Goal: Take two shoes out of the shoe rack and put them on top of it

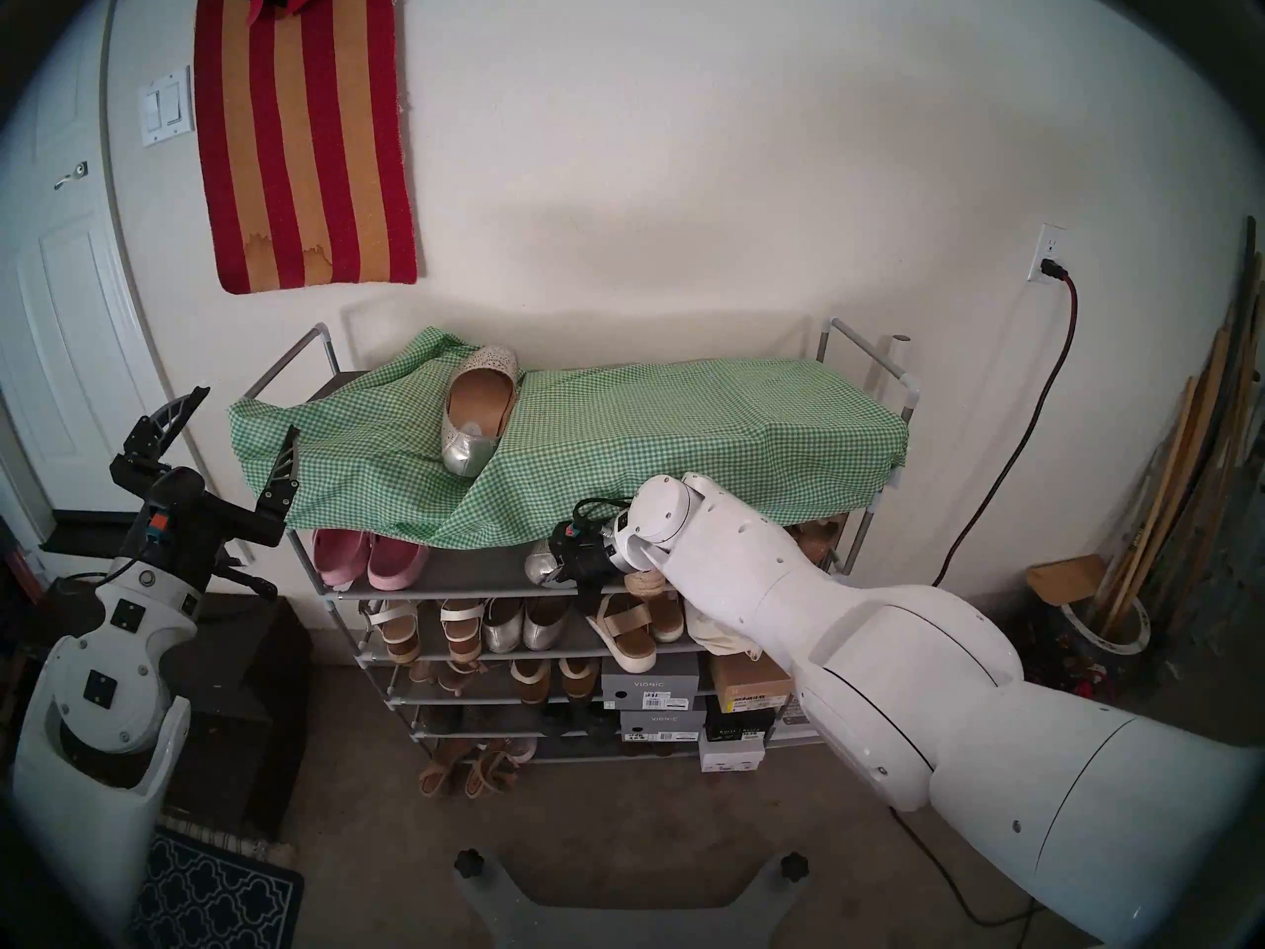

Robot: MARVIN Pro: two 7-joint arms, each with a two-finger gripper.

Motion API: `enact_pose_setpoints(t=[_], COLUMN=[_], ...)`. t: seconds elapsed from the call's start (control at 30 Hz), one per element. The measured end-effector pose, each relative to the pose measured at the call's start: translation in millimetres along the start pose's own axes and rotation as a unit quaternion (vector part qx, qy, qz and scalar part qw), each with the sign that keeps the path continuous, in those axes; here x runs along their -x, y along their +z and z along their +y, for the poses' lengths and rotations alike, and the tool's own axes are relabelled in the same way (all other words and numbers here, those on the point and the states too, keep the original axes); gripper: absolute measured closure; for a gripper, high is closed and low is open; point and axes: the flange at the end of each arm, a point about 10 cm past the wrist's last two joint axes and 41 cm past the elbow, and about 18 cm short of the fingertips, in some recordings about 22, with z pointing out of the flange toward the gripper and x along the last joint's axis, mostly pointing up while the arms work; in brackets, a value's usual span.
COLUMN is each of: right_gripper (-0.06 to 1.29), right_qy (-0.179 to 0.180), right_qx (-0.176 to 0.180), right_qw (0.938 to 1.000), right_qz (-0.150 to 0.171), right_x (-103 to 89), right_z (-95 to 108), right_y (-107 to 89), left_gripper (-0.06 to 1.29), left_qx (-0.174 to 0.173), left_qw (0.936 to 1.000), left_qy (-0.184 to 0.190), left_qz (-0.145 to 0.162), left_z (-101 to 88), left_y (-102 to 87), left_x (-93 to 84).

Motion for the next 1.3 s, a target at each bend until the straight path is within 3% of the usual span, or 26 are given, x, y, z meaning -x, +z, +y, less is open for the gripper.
enact_pose_setpoints(t=[0.2, 0.4, 0.63, 0.9, 1.13, 1.3], right_gripper=[1.22, 1.25, 1.25, 1.25, 1.25, 1.25], right_qy=[-0.025, -0.053, -0.101, -0.128, -0.127, -0.123], right_qx=[-0.049, -0.110, -0.179, -0.233, -0.262, -0.266], right_qw=[0.9978, 0.9898, 0.9706, 0.9487, 0.9348, 0.9304], right_qz=[0.038, 0.073, 0.125, 0.172, 0.203, 0.220], right_x=[-19.8, -43.1, -88.1, -119.0, -131.5, -137.2], right_z=[-13.4, -37.5, -71.5, -98.3, -107.8, -108.7], right_y=[4.1, 14.8, 29.4, 28.0, 12.6, -0.7], left_gripper=[-0.03, -0.03, -0.03, -0.03, -0.03, -0.03], left_qx=[0.000, 0.000, 0.000, 0.000, 0.000, 0.000], left_qw=[1.0000, 1.0000, 1.0000, 1.0000, 1.0000, 1.0000], left_qy=[0.000, 0.000, 0.000, 0.000, 0.000, 0.000], left_qz=[0.000, 0.000, 0.000, 0.000, 0.000, 0.000], left_z=[0.0, 0.0, 0.0, 0.0, 0.1, 0.1], left_y=[0.0, 0.0, 0.0, 0.0, 0.0, 0.0], left_x=[0.0, 0.0, 0.0, 0.0, 0.0, 0.0])
